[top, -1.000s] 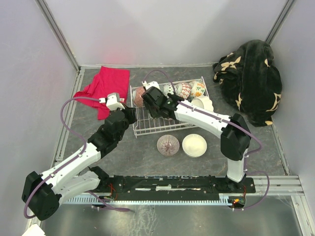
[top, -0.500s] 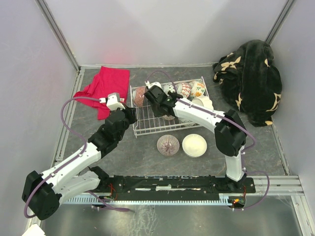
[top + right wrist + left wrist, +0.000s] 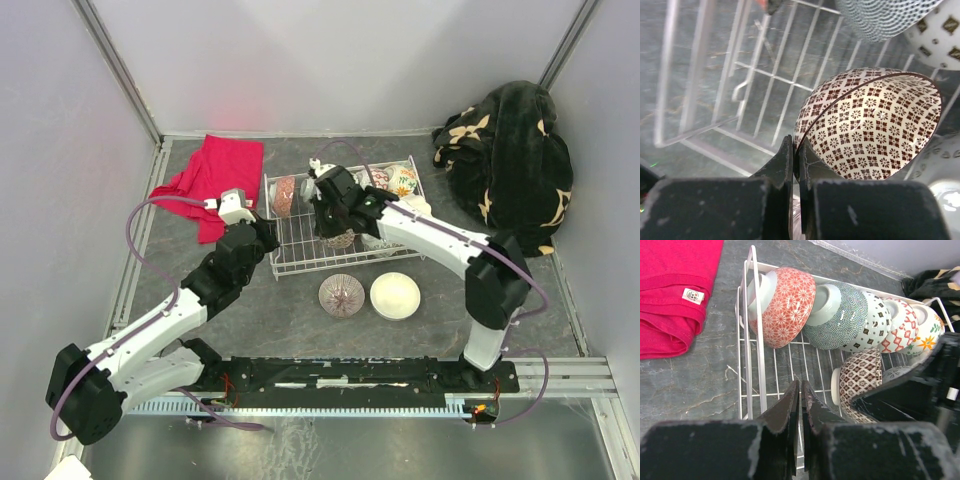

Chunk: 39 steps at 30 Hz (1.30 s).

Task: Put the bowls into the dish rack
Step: Pick up the bowl from the dish rack, then turn the bowl upside down on the dish rack.

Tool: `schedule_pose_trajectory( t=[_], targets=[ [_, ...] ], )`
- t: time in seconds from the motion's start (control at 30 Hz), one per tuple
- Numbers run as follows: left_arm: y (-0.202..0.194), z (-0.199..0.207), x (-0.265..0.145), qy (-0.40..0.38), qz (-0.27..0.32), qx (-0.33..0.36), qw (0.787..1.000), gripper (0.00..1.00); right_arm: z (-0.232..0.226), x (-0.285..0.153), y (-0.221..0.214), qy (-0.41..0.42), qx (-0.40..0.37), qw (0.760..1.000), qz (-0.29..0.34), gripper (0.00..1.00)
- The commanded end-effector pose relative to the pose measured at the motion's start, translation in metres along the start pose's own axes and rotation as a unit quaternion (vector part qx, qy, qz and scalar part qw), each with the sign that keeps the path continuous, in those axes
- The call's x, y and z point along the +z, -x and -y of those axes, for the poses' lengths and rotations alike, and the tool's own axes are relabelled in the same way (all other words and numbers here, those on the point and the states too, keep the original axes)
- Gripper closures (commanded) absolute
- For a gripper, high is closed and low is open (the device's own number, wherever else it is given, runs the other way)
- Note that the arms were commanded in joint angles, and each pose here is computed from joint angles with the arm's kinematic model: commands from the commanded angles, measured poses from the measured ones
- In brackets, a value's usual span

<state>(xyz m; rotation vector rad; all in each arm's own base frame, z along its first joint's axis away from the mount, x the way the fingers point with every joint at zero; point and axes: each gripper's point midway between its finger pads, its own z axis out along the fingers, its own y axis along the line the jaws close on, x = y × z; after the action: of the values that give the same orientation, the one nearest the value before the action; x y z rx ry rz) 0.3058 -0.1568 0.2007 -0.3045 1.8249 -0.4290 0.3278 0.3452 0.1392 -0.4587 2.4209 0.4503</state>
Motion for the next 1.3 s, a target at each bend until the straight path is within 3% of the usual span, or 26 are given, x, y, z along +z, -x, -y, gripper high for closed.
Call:
schedule_pose_trajectory(
  t=[0.0,0.17,0.4,0.73,1.27],
  targets=[
    [0.020,0.004,0.002,0.003,0.030,0.005,1.000,0.89,-0.043,-0.052,0.055,0.147,0.047,0.984,0.094,0.99],
    [0.019,0.004,0.003,0.003,0.029,0.006,1.000,0.89,-0.048,-0.064,0.056,0.230,0.095,0.964,0.091,0.99],
    [0.012,0.004,0.008,0.005,0.018,0.014,1.000,0.89,-0.022,-0.053,0.052,0.327,0.189,0.922,0.081,0.99],
    [0.003,0.003,0.016,0.014,0.006,0.026,1.000,0.90,-0.013,-0.034,0.048,0.388,0.248,0.884,0.076,0.99],
    [-0.008,0.004,0.027,0.021,-0.014,0.041,0.999,0.90,0.017,-0.020,0.008,0.337,0.277,0.899,0.040,0.99]
  ],
)
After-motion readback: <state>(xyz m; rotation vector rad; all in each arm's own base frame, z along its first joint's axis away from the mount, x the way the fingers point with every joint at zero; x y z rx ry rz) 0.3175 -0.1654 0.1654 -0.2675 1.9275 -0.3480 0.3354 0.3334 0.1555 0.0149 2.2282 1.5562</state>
